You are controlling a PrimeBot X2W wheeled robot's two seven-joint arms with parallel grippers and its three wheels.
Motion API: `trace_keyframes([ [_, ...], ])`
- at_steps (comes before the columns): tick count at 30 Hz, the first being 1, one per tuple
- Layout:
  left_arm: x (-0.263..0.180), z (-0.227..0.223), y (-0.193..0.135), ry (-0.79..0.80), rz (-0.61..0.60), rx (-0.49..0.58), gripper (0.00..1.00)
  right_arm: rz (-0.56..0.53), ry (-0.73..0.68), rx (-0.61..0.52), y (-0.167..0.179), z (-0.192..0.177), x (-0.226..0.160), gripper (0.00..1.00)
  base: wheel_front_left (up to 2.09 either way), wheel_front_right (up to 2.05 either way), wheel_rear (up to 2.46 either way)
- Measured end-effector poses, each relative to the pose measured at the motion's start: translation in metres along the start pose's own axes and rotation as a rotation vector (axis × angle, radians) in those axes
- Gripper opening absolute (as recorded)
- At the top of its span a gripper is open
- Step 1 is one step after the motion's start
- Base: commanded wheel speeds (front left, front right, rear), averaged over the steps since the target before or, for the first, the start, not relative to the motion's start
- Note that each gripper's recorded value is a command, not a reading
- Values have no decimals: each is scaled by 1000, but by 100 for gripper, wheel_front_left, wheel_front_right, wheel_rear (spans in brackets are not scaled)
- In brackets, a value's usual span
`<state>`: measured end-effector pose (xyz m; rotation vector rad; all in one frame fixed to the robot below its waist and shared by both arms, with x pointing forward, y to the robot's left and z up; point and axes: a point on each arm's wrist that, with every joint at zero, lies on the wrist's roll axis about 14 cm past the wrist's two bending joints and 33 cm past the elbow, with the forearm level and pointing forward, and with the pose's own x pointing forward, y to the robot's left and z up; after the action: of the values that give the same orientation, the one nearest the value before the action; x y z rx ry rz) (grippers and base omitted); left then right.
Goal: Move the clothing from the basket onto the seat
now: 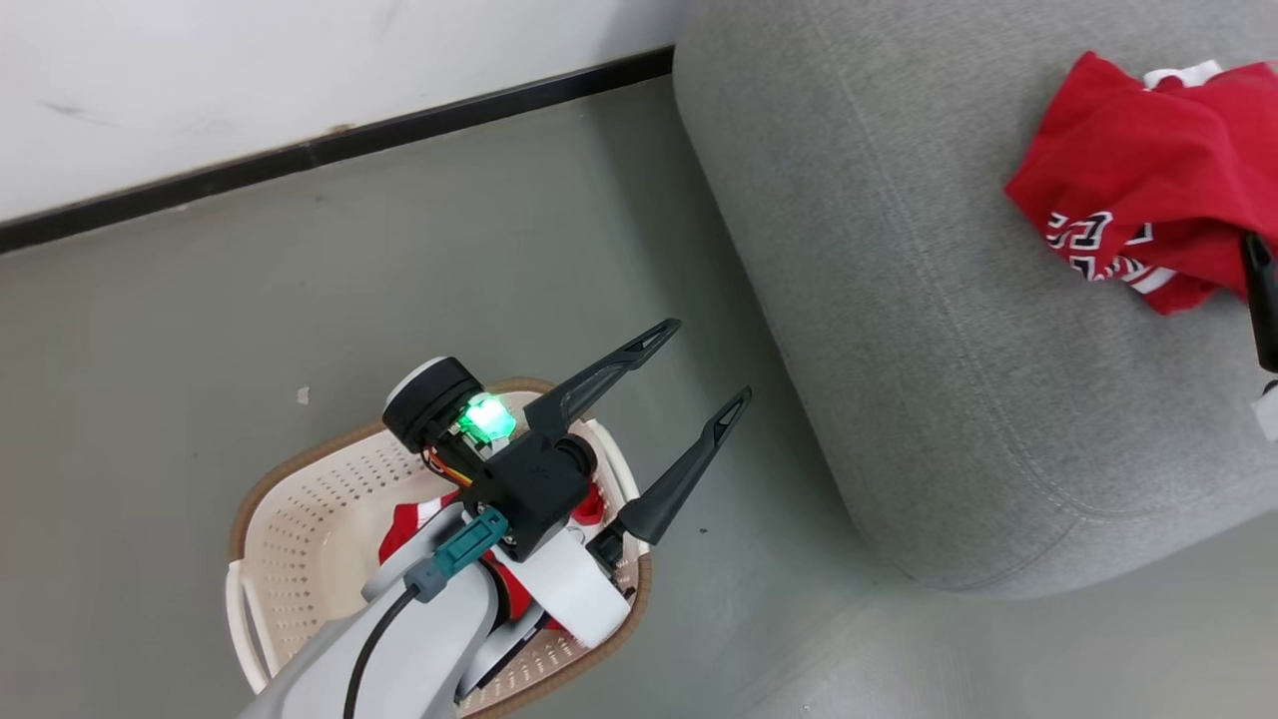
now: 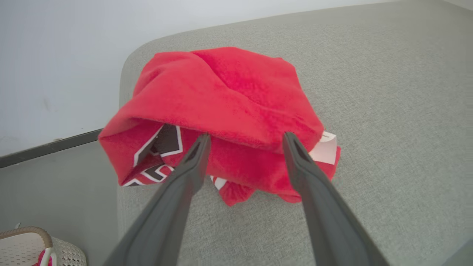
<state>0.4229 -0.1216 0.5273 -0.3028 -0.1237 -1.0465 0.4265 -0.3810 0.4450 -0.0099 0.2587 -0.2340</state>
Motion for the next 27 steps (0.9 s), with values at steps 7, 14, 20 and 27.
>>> trace_keyframes([
  [7,8,9,-10,-30,-29,-7,100,-29,-42,-8,-24,16,-29,100,0,0,0],
  [14,14,26,-21,-72,-41,7,100,-16,-200,-13,-32,72,-48,100,0,0,0],
  [20,8,37,-16,-84,12,41,100,31,-290,-1,-15,99,-56,100,0,0,0],
  [27,-10,44,9,-77,140,91,100,117,-392,29,25,124,-54,100,0,0,0],
])
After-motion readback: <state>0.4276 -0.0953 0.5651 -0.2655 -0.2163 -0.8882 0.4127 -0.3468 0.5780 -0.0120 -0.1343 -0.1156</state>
